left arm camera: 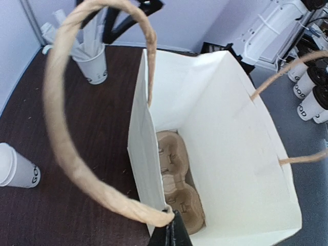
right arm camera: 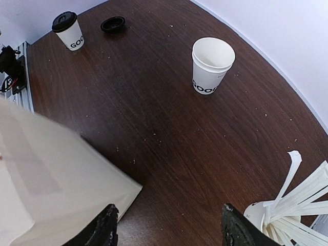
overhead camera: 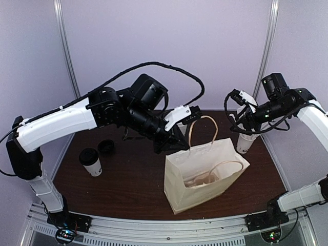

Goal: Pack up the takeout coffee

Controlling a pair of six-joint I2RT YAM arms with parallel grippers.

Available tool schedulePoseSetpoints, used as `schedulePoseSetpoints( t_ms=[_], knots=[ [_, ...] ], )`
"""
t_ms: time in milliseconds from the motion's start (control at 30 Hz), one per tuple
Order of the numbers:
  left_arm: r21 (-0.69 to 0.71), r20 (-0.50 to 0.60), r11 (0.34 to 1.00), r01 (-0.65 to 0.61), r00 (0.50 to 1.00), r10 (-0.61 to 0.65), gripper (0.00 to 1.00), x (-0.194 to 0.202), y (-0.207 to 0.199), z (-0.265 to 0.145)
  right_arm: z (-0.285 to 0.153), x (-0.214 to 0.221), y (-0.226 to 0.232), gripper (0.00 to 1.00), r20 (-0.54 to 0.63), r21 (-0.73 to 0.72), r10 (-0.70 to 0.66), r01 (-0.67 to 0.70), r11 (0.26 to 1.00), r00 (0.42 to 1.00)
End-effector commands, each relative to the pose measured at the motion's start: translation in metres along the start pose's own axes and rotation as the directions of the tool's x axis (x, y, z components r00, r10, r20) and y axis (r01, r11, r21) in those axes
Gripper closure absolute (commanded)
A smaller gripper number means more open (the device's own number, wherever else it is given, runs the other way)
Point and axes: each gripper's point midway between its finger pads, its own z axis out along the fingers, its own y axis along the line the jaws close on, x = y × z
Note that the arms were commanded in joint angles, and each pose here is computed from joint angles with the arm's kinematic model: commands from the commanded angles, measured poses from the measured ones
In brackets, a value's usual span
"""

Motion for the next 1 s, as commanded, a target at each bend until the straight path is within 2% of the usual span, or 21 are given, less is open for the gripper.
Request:
schedulePoseSetpoints(
  t_ms=[0,167,267,333,400,500,633,767,800,900,967],
  knots=[
    [-0.07,-0.004,0.998,0.0,1.0,-0.001,1.0,0.014,0.037,-0.016,-0.006,-0.004,0.004,0.32,0.04,-0.005,-0.007,0.007,1.0,0.999],
    [-0.106,-0.006,0.994,0.039,0.999,-0.04,0.99,0.02,0.06,-0.009,-0.004,-0.003,0.005,0.32,0.04,-0.017,-0.004,0.004,1.0,0.999],
    [-0.209,-0.016,0.976,0.068,0.997,-0.073,0.6,0.021,0.08,-0.009,-0.003,-0.003,0.005,0.32,0.041,-0.02,-0.002,0.003,1.0,0.999],
    [-0.269,-0.008,0.96,0.081,0.996,-0.087,0.48,0.02,0.089,-0.013,-0.003,-0.003,0.006,0.32,0.042,-0.023,-0.001,0.002,1.0,0.999],
    [-0.318,-0.005,0.944,0.088,0.996,-0.094,0.42,0.019,0.096,-0.019,-0.003,-0.002,0.006,0.32,0.043,-0.027,-0.002,0.003,1.0,0.999],
    [-0.358,-0.024,0.929,0.088,0.994,-0.104,0.42,0.023,0.103,-0.023,-0.002,0.0,0.007,0.32,0.044,-0.027,-0.003,0.004,1.0,0.999],
    [-0.31,-0.053,0.946,0.095,0.992,-0.117,0.5,0.026,0.095,-0.018,0.0,0.0,0.006,0.32,0.043,-0.032,-0.001,0.002,0.999,0.999],
    [-0.3,-0.079,0.941,0.154,0.979,-0.186,0.61,0.028,0.095,-0.013,0.002,0.0,0.006,0.32,0.04,-0.037,0.003,-0.001,0.999,0.999],
    [-0.314,-0.076,0.935,0.166,0.977,-0.199,0.6,0.028,0.097,-0.015,0.001,0.0,0.006,0.32,0.042,-0.036,0.002,0.0,0.999,0.999],
    [-0.338,-0.016,0.923,0.184,0.979,-0.201,0.48,0.015,0.097,-0.029,-0.001,-0.001,0.008,0.32,0.046,-0.037,0.0,0.002,0.999,0.999],
    [-0.352,0.044,0.916,0.192,0.981,-0.188,0.43,0.003,0.095,-0.046,-0.002,0.0,0.008,0.32,0.047,-0.037,-0.001,0.003,0.999,0.999]
  ],
)
